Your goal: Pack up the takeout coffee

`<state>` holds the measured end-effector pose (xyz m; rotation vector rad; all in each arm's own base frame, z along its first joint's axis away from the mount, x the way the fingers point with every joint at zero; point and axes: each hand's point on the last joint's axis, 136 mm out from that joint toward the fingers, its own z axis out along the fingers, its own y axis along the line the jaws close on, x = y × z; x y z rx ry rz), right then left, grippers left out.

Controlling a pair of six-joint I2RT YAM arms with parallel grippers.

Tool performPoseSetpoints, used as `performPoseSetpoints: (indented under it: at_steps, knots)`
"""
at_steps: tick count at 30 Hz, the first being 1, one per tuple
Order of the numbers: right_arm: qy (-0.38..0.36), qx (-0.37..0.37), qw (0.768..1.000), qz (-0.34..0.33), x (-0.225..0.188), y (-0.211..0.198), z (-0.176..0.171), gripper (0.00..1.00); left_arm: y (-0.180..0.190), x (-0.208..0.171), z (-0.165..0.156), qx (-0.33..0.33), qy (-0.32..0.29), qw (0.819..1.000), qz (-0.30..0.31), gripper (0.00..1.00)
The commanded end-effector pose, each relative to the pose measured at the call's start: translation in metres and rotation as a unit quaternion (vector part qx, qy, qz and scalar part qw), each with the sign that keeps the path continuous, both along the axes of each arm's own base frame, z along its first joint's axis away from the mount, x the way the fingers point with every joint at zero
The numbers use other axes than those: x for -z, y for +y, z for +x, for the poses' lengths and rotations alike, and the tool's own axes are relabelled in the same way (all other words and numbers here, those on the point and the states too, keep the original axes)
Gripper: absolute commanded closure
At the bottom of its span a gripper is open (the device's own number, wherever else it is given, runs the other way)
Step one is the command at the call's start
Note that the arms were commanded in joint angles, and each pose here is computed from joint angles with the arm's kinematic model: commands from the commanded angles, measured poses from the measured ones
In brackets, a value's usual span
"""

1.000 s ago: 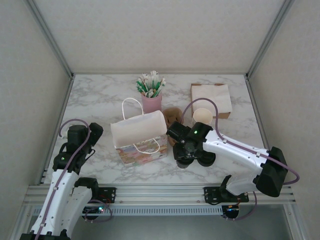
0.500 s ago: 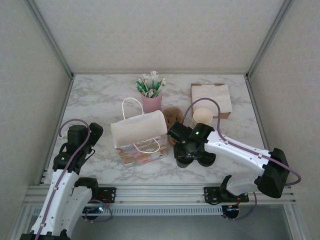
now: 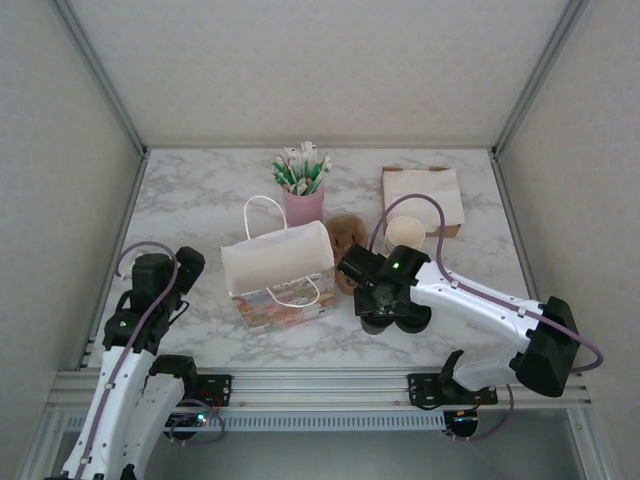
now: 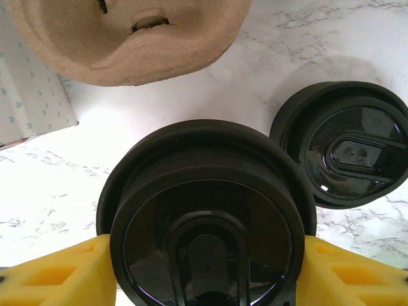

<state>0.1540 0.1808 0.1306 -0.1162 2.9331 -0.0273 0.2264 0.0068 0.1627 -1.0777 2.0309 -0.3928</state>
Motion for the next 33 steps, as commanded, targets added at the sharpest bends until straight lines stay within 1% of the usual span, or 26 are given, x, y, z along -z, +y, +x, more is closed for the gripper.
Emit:
performPoseSetpoints:
  at_steps: [1,4,12,16,22,25,28,33]
  knots:
    - [0.029,0.014,0.996,-0.088,0.015,-0.038,-0.012,0.35,-0.001,0.0,-0.004,-0.002,0.004,1.0,-0.004,0.0]
    - [0.03,0.012,0.997,-0.075,0.014,-0.033,-0.012,0.31,0.0,-0.006,-0.003,-0.003,0.0,1.0,-0.003,0.0]
    - [0.015,0.007,0.998,-0.067,-0.001,-0.03,-0.007,0.2,-0.001,-0.021,0.0,0.0,-0.014,1.0,-0.002,0.0]
    - [0.006,0.005,0.998,-0.055,-0.007,-0.028,-0.005,0.17,-0.002,-0.027,0.003,0.004,-0.018,1.0,0.0,0.0]
    - [-0.004,-0.004,0.999,-0.044,-0.016,-0.022,-0.001,0.16,-0.005,-0.034,0.003,0.016,-0.018,1.0,0.0,0.0]
    - [-0.022,-0.01,0.999,-0.032,-0.027,-0.019,0.005,0.15,-0.007,-0.039,0.004,0.027,-0.02,0.999,0.004,0.0]
    - [-0.043,-0.02,0.999,-0.016,-0.04,-0.016,0.009,0.15,-0.012,-0.047,0.009,0.047,-0.022,0.999,0.007,0.01]
    - [-0.086,-0.039,0.996,-0.005,-0.065,-0.014,0.021,0.14,-0.025,-0.065,0.022,0.1,-0.011,0.995,0.018,0.03]
